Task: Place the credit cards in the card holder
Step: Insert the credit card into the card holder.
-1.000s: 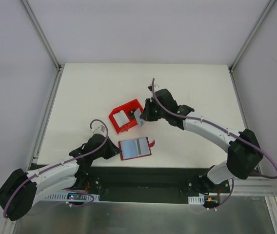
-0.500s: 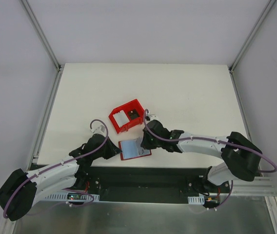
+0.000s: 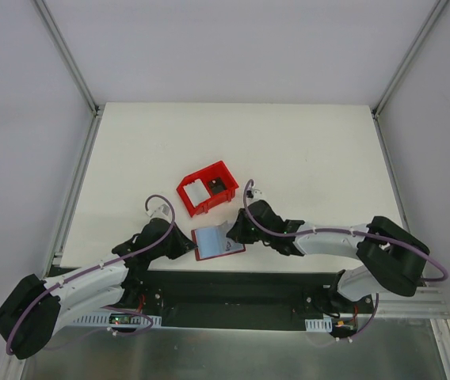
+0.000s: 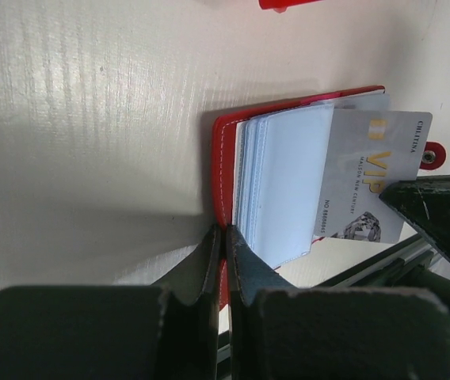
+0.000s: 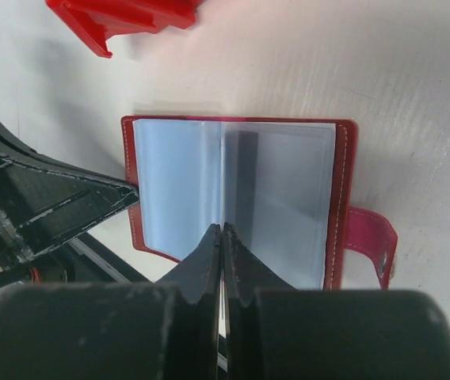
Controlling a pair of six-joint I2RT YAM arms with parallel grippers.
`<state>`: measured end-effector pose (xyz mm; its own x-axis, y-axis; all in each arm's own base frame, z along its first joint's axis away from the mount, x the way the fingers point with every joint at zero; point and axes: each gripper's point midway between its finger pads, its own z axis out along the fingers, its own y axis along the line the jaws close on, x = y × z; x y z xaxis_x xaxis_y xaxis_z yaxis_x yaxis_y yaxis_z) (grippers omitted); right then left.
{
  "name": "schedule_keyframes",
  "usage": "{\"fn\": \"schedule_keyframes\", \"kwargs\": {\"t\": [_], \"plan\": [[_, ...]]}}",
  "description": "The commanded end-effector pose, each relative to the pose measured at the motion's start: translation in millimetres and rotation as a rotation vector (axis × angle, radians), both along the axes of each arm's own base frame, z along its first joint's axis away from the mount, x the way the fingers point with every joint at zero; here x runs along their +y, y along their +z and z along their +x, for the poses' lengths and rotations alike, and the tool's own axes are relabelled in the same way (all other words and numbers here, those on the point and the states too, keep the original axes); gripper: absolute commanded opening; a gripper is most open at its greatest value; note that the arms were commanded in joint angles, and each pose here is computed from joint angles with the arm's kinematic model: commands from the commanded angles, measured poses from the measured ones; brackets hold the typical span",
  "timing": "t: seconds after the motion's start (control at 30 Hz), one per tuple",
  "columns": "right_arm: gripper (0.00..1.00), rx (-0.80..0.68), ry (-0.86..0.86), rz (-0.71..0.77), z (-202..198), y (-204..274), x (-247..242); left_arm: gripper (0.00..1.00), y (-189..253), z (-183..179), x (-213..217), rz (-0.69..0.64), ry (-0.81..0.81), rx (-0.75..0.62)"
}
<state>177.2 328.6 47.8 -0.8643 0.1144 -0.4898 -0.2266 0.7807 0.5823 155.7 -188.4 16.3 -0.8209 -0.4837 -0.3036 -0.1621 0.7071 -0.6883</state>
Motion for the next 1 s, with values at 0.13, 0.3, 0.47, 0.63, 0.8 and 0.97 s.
{"fn": "schedule_keyframes", "kwargs": {"t": [0.13, 0.3, 0.47, 0.63, 0.8, 0.97], "plan": [[0.0, -0.053, -0.012, 0.119, 4, 26, 8, 0.0, -6, -2, 3, 0.011, 0.013, 0.02], [0.0, -0.042, -0.014, 0.156, 2, 24, 11, 0.0, -7, -2, 3, 0.013, 0.011, 0.025], [0.0, -0.004, -0.005, 0.145, 0, 10, 14, 0.0, -6, -1, 3, 0.009, 0.016, 0.02], [0.01, 0.026, 0.007, 0.171, -5, 6, 17, 0.0, -6, -2, 3, 0.011, 0.014, 0.025], [0.01, 0.057, -0.002, 0.15, -9, -8, 14, 0.0, -7, -1, 4, 0.013, 0.017, 0.023], [0.01, 0.082, -0.018, 0.121, -13, -25, 4, 0.0, -7, -2, 4, 0.012, 0.016, 0.023]]}}
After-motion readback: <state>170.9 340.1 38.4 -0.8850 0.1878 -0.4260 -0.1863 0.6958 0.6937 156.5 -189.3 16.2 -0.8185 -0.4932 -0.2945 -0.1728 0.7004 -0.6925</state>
